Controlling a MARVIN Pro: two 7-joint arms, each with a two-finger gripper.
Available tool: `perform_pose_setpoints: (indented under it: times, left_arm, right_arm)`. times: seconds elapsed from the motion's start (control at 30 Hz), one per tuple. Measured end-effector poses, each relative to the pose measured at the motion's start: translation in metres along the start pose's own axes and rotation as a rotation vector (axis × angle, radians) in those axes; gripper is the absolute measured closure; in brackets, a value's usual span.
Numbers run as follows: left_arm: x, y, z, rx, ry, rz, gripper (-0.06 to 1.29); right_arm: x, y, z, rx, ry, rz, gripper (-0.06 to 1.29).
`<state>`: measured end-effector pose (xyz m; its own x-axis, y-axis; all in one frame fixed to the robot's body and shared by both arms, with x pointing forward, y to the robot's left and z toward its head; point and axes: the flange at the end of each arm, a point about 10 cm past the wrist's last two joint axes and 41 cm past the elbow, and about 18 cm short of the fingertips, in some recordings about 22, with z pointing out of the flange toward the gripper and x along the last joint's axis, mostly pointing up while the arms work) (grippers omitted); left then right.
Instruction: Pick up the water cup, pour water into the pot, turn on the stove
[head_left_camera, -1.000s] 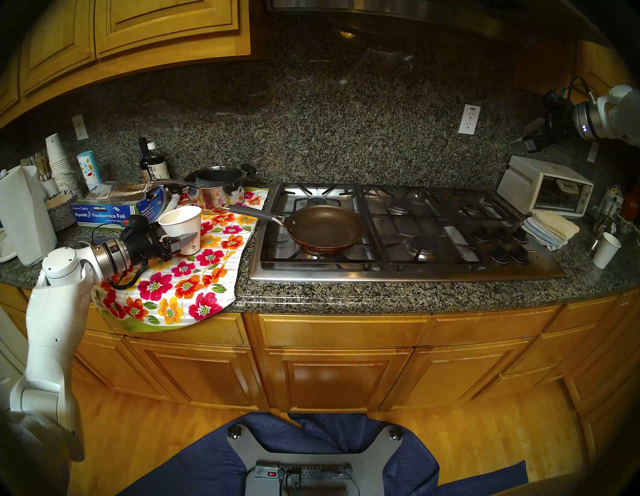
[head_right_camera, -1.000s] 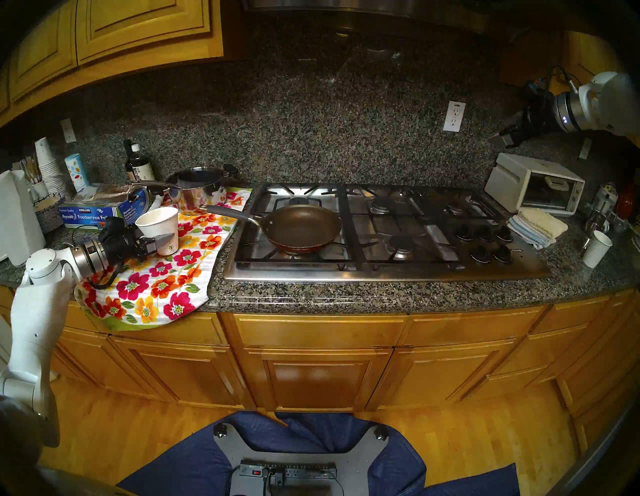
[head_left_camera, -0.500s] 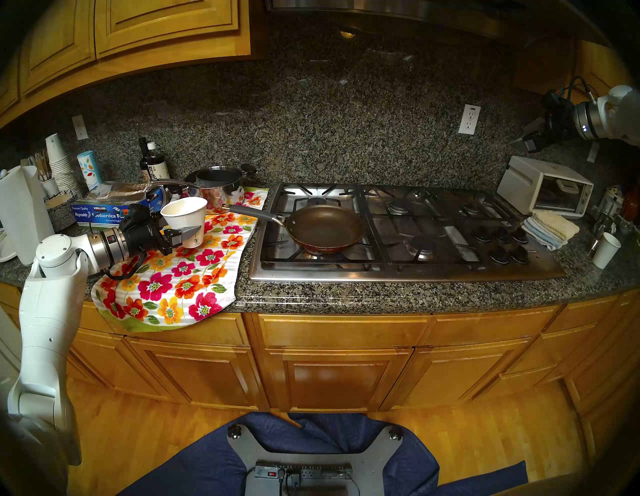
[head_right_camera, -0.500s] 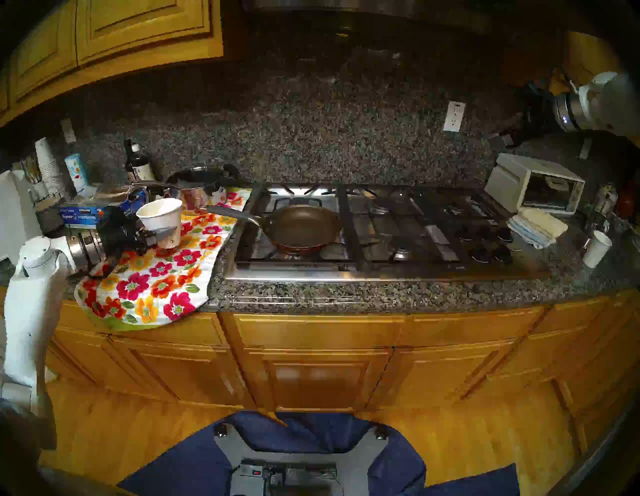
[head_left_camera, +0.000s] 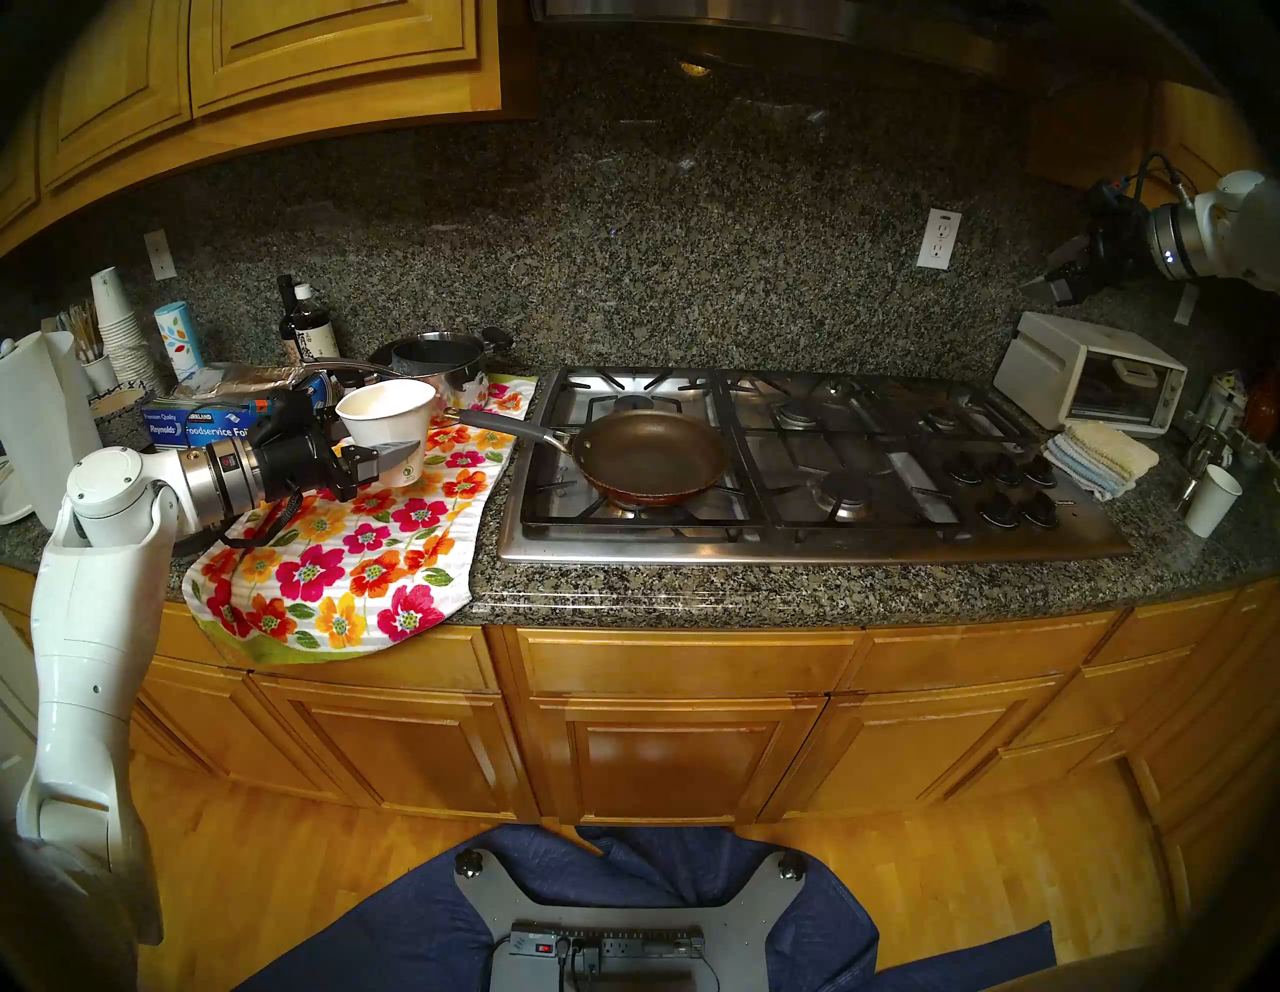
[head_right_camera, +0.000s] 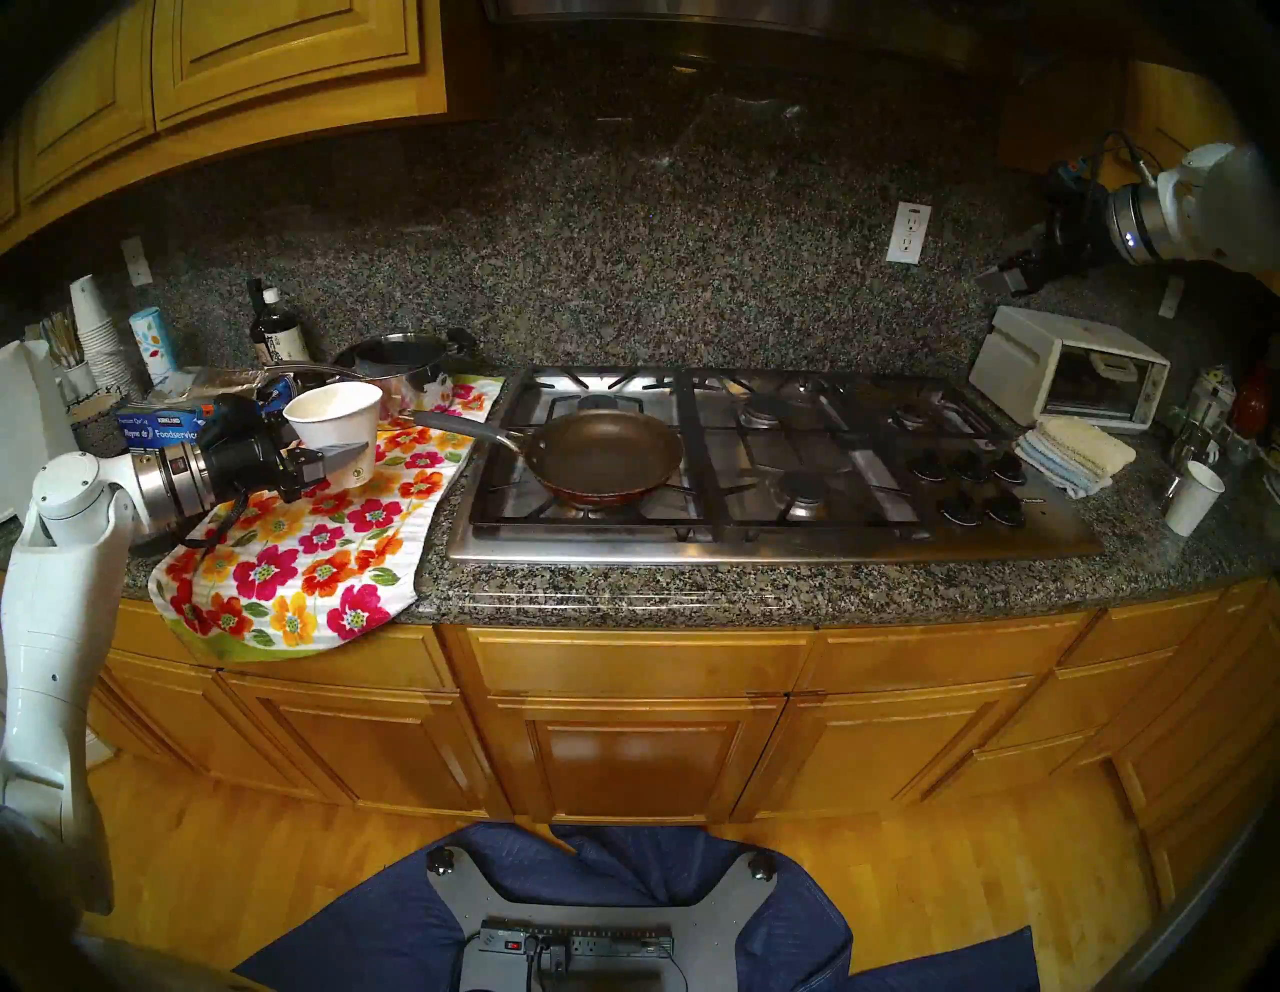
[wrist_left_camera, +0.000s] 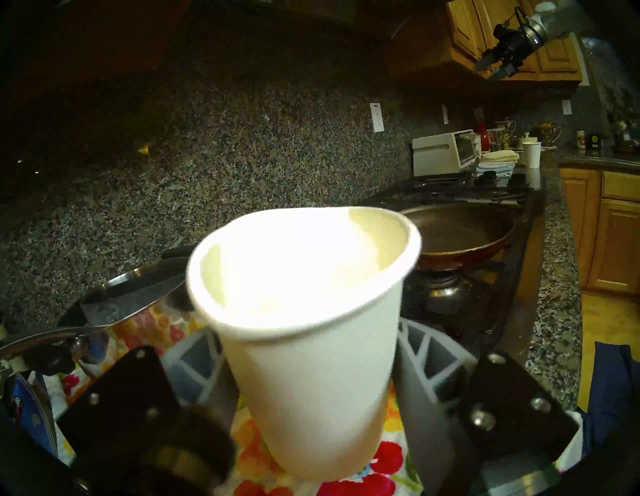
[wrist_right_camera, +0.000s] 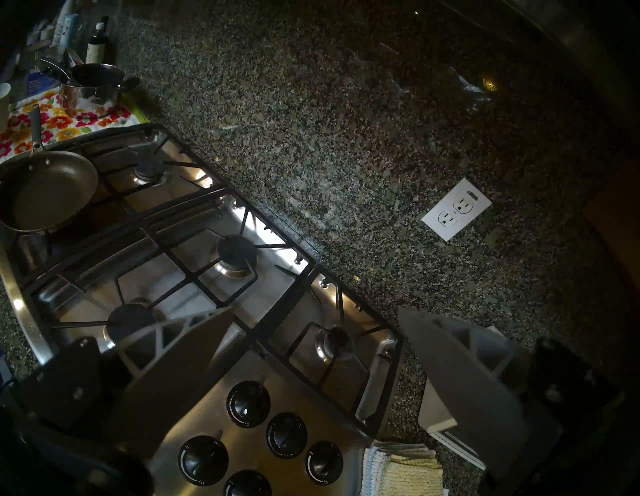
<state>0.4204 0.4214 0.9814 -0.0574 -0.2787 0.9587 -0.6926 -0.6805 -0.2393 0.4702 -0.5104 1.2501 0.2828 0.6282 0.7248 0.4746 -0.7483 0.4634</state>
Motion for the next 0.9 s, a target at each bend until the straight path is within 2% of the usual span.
perform_pose_setpoints:
  times: [0.3,0.9]
  left_arm:
    - [0.017,0.013,0.01,-0.027,-0.008,0.014,0.52]
    - [0.037,0.034,0.04,-0.076,-0.03,0.007,0.52]
  right_arm:
    - [0.0,0.0,0.0,0.0,0.0,0.0,-0.01]
    - [0.0,0.0,0.0,0.0,0.0,0.0,-0.01]
